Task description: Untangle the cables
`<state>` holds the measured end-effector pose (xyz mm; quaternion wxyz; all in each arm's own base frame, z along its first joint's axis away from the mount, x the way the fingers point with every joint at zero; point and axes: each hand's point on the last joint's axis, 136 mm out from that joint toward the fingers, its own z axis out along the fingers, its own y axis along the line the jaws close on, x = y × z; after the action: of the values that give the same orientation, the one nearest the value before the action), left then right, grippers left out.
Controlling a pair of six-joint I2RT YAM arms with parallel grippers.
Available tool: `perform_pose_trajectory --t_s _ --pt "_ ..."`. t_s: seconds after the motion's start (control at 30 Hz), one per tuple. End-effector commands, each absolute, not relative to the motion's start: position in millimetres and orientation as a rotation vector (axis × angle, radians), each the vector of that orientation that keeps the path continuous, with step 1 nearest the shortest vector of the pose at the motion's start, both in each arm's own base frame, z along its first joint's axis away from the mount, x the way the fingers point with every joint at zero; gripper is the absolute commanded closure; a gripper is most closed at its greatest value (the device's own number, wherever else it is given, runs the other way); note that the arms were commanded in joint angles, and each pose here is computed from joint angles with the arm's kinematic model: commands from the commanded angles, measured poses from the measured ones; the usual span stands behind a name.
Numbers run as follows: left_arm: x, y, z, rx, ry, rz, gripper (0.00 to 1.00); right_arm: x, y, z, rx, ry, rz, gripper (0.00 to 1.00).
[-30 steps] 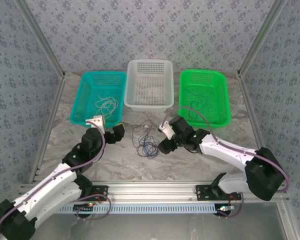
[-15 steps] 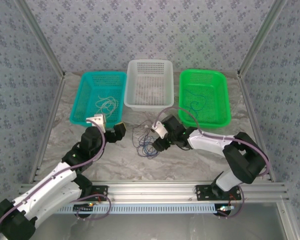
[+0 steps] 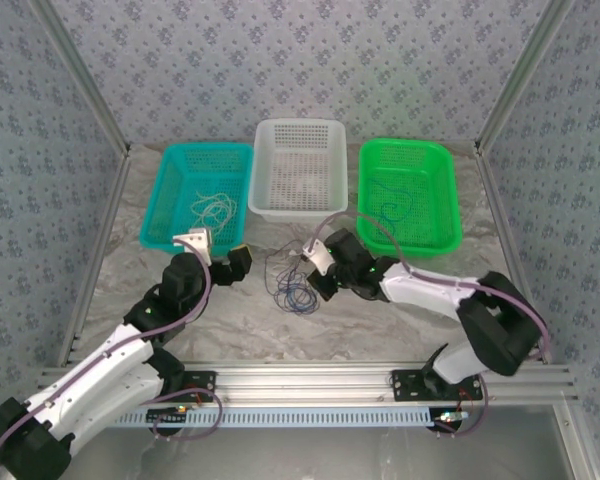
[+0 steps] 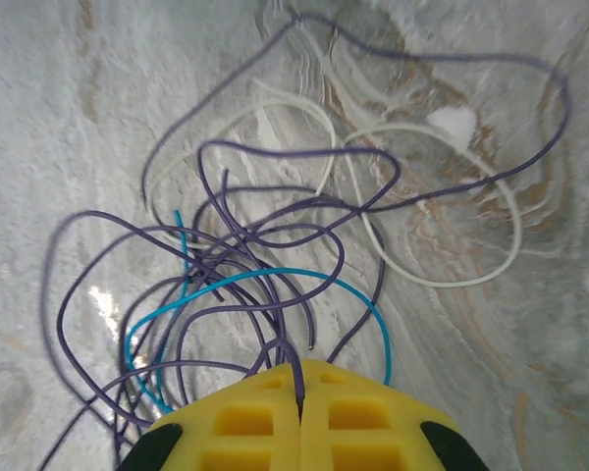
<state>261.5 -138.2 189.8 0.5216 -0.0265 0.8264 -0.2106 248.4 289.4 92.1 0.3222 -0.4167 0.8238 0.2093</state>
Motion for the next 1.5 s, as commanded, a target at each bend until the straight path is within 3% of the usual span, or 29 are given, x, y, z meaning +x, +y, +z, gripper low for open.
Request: perform_pose_trajectory --t_s 0.0,0.27,0.73,1.07,1.47 --pt "265.5 -144.6 204.2 -0.052 1.947 -0.542 0.01 244.1 284.5 134.5 -1.042 2.062 0.585 1.0" --pt "270.8 -160.0 208.8 -0.011 1.932 -0.604 0.01 237.2 273.9 215.9 -0.882 1.868 0.721 1.0" --pt "249.7 -269.0 227.3 0.498 1.913 -0.901 0.01 242.7 252.7 309.6 -0.669 1.638 0.747 1.0" --pt "234.6 -310.0 242.4 0.674 1.802 -1.05 0.01 225.4 252.4 306.7 -0.833 1.691 0.684 0.99" --pt "231.7 -329.1 237.0 0.818 1.754 -1.067 0.15 217.0 268.4 283.6 -0.889 1.653 0.793 0.99"
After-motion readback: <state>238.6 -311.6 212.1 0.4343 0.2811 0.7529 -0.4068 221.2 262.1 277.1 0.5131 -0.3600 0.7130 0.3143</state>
